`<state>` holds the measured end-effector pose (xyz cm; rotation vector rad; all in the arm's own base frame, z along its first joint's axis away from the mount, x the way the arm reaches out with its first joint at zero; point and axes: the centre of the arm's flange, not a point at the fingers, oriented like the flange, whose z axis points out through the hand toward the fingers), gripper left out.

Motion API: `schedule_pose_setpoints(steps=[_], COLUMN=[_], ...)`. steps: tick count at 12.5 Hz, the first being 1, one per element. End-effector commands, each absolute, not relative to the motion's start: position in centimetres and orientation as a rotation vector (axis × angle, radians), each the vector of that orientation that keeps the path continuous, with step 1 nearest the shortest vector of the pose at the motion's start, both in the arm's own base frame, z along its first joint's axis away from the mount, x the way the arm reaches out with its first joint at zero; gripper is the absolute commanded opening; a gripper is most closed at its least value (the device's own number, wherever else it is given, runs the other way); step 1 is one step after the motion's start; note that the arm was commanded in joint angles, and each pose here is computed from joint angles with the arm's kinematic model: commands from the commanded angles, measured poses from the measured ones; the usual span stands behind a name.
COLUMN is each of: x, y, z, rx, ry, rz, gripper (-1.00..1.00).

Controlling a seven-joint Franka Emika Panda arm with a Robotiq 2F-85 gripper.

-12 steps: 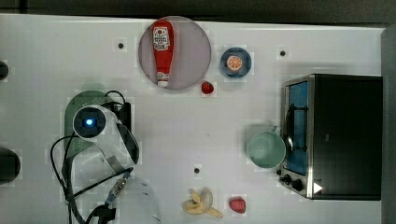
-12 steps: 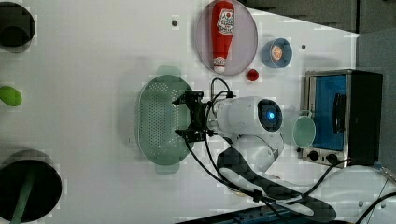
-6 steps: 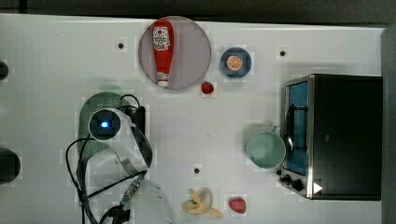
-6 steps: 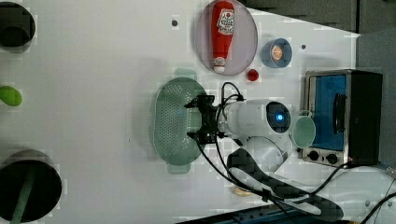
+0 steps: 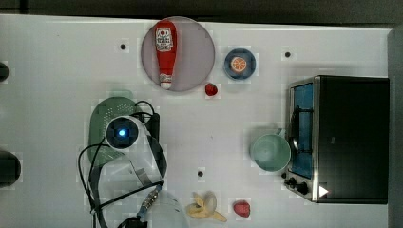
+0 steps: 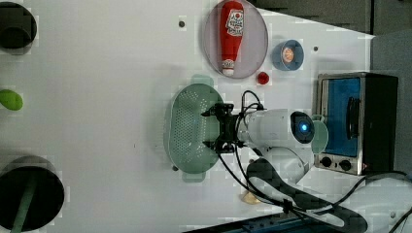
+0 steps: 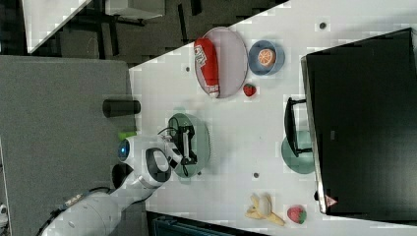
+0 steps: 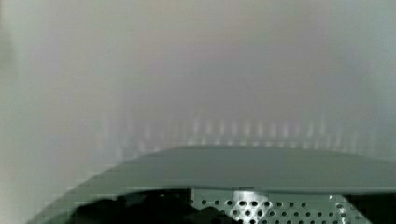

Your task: Drag strainer left to right.

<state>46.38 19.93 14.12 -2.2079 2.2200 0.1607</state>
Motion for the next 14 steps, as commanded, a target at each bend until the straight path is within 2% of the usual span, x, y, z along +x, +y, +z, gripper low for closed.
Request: schedule_pose_setpoints(steps=[1, 11, 14], x=[47.9, 48.7, 48.8], y=[13.1, -0.9, -4.8], z=[15.4, 15.4, 15.6], rx=[-2.182, -2.252, -2.275], ry=[2.265, 2.264, 2.242], rz=[0.104, 0.019, -0.023], gripper=[1.0, 1.0, 1.0])
